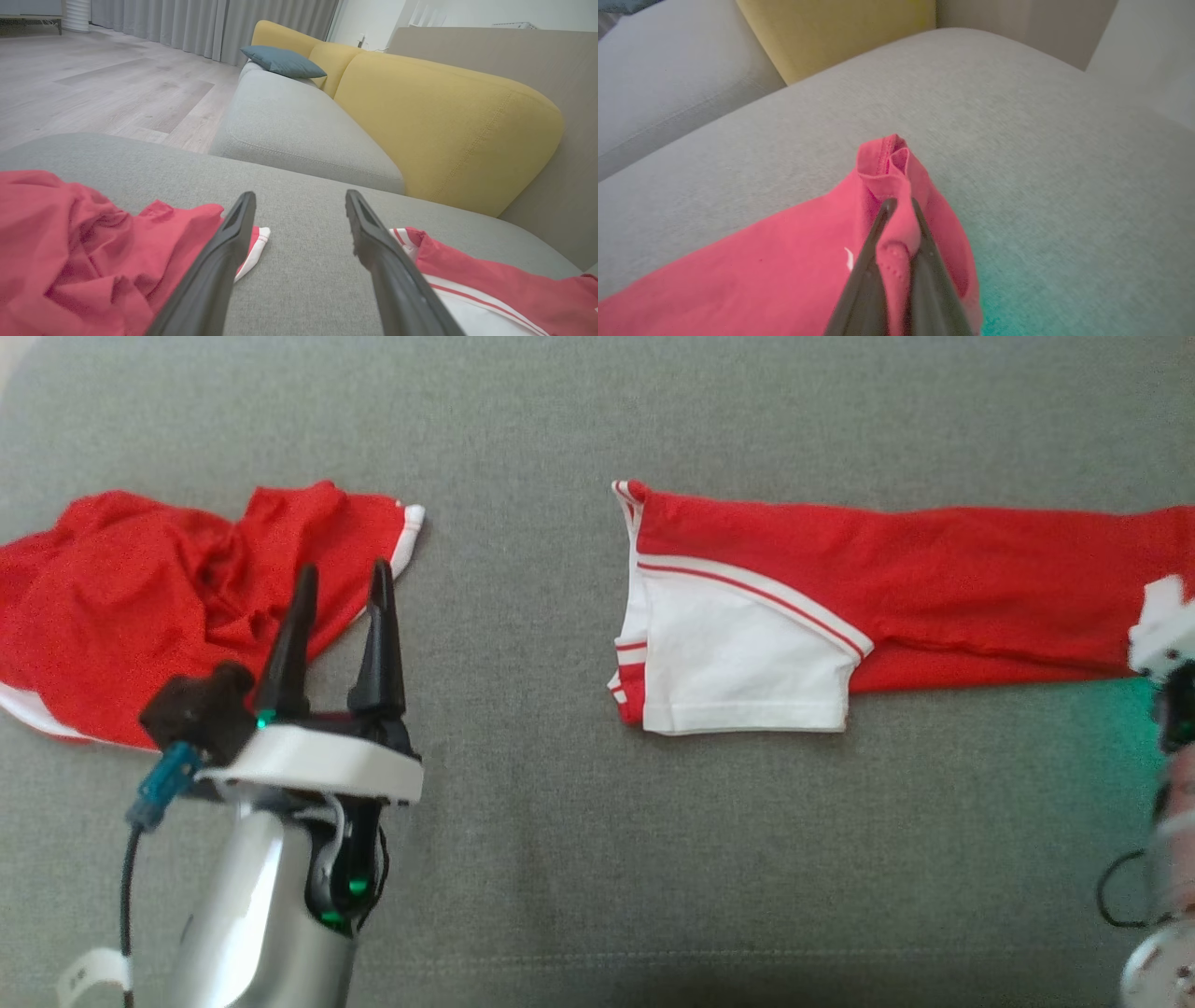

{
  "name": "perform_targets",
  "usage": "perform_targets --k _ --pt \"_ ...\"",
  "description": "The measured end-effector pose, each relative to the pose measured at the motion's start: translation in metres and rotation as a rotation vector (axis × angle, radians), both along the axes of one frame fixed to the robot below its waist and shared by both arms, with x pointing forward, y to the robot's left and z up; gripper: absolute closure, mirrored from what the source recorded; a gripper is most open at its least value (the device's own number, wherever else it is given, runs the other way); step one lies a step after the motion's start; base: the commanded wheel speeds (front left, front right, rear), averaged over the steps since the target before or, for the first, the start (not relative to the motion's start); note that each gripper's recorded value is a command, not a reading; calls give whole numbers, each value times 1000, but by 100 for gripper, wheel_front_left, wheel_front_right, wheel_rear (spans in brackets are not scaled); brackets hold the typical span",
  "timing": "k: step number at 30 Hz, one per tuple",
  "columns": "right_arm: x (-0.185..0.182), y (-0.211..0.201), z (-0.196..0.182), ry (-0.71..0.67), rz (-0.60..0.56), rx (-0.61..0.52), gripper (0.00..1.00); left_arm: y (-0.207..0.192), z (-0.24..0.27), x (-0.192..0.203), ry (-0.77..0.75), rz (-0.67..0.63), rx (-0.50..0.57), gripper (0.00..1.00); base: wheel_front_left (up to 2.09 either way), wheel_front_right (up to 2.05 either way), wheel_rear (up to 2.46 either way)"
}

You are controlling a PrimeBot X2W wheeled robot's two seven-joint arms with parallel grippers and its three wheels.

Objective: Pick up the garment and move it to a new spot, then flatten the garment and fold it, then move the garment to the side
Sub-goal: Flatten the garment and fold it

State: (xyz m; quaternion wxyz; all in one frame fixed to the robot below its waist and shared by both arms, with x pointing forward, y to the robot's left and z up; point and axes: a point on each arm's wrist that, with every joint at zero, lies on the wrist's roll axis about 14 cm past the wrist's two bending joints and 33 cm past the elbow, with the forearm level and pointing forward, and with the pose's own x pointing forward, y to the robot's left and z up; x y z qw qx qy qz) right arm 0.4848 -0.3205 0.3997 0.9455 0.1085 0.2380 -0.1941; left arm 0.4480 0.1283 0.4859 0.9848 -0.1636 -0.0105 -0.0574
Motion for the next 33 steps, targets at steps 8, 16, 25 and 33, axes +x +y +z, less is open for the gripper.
perform_targets --k 8,16,25,33 --pt "21 61 51 -146 151 2 100 1 7 -25 -3 5 1 0 0 0 0" --pt "19 107 88 -226 278 64 100 4 16 -47 -18 13 -16 0 0 0 0" --pt "-4 198 93 -267 526 209 100 9 26 -56 -46 29 -25 0 0 0 0" --pt "-29 256 73 -232 679 280 100 15 24 -60 -38 48 -38 0 0 0 0"
